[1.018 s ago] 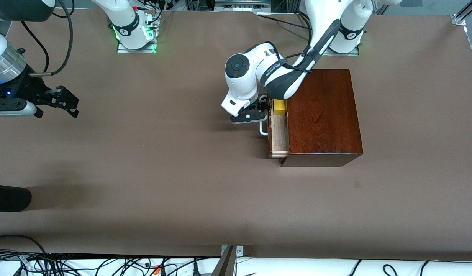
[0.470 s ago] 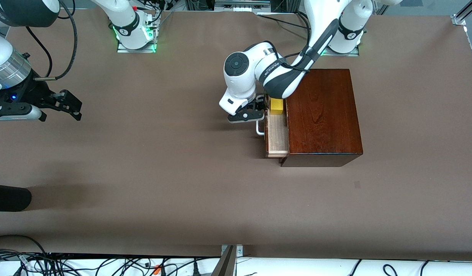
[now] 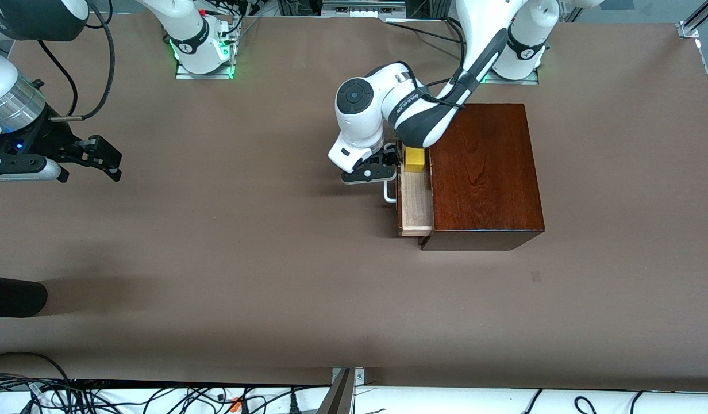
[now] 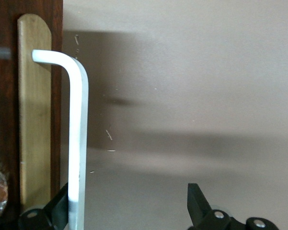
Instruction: Open drawer, take yellow block, close drawer
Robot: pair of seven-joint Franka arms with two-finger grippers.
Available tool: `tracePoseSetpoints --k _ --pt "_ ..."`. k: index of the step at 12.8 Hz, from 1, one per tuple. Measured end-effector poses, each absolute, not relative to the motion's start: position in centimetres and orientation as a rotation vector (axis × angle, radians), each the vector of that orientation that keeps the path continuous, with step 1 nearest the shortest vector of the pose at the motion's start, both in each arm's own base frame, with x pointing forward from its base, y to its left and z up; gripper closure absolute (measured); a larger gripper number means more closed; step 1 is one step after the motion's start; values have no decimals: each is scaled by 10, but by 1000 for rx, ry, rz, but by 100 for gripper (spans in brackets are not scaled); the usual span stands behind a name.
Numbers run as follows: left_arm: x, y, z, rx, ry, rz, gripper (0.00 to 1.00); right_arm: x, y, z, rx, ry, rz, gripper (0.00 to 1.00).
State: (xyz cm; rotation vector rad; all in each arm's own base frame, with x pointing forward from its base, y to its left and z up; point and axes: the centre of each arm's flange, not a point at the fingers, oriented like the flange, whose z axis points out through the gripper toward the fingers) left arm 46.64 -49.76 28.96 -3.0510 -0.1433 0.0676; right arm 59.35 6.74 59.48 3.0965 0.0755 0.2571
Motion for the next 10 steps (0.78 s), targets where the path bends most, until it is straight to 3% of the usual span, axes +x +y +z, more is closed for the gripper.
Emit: tracePoseSetpoints --k 5,10 --pt "459 -505 306 -3008 -129 114 0 595 74 587 3097 94 228 0" --pt "476 -493 360 -2915 -141 174 0 588 77 580 3136 85 121 0"
